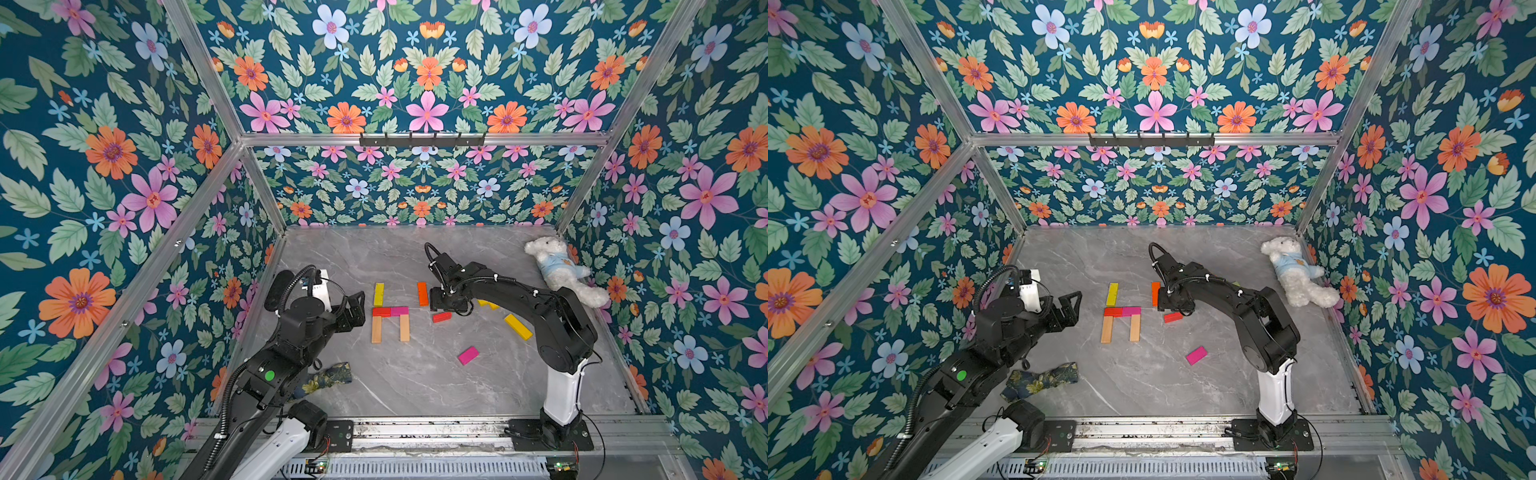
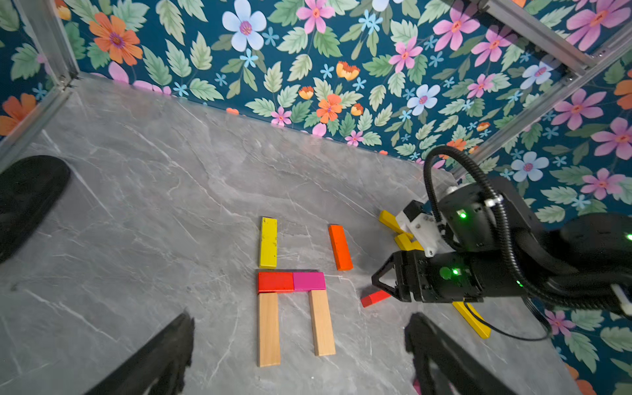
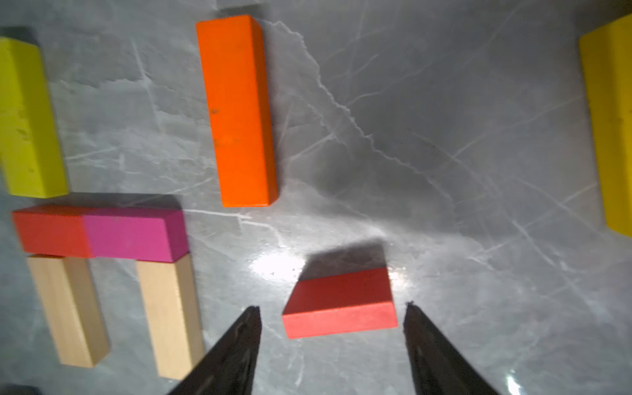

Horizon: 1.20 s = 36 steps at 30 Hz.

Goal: Assemble the letter h with building blocks
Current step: Move the building block to the center of the board.

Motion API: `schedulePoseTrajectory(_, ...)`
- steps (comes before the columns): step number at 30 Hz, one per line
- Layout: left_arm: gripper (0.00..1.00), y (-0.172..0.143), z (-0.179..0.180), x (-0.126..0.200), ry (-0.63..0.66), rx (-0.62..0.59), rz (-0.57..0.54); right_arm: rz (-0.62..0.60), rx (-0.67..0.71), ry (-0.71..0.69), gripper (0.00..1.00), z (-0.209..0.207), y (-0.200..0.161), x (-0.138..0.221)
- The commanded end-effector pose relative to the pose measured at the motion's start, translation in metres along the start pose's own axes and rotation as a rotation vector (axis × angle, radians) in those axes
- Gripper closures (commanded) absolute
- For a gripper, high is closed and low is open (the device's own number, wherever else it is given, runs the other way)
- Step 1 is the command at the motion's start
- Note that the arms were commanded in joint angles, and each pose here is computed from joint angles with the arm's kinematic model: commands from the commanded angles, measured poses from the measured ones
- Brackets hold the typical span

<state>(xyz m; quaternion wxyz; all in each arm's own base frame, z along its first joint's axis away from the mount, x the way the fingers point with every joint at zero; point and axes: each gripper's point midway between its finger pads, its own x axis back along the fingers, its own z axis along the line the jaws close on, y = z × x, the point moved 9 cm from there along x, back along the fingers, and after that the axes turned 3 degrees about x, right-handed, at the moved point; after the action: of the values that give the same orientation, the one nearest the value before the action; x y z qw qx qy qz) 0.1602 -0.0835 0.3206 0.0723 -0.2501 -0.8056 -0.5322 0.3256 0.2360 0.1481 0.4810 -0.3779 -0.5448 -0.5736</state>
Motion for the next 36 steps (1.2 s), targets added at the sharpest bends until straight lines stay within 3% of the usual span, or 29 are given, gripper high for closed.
schedulePoseTrajectory(1,0.0,0.003,-0.007,-0.003,-0.065,0.041,-0.01,-0.026,0.087,-0.012,0.35,-0.004,-0.007,0.001)
schedulePoseTrajectory(7,0.01,0.003,-0.008,-0.005,-0.067,0.056,-0.013,-0.166,0.076,0.019,0.53,0.002,0.013,0.007)
schedulePoseTrajectory(10,0.01,0.004,-0.009,-0.006,-0.067,0.06,-0.01,-0.085,0.097,-0.088,0.6,0.004,0.023,-0.005)
schedulePoseTrajectory(15,0.01,0.003,-0.008,-0.005,-0.061,0.059,-0.008,0.0,0.13,-0.186,0.64,-0.002,0.019,-0.023)
schedulePoseTrajectory(25,0.0,0.008,-0.005,0.0,-0.026,0.025,-0.037,0.043,0.295,-0.234,0.71,0.019,-0.032,-0.007)
schedulePoseTrajectory(29,0.0,0.006,-0.004,0.0,-0.026,0.015,-0.035,0.038,0.295,-0.233,0.72,0.023,-0.048,0.005)
schedulePoseTrajectory(31,0.0,0.005,-0.003,0.0,-0.023,0.012,-0.035,0.001,0.268,-0.226,0.69,0.022,-0.05,0.015)
schedulePoseTrajectory(34,0.0,0.006,-0.003,0.002,-0.027,0.007,-0.041,-0.04,0.244,-0.137,0.38,0.025,-0.047,0.024)
schedulePoseTrajectory(36,0.0,0.008,-0.004,0.003,-0.026,0.005,-0.047,0.006,0.245,-0.079,0.31,0.025,-0.044,0.021)
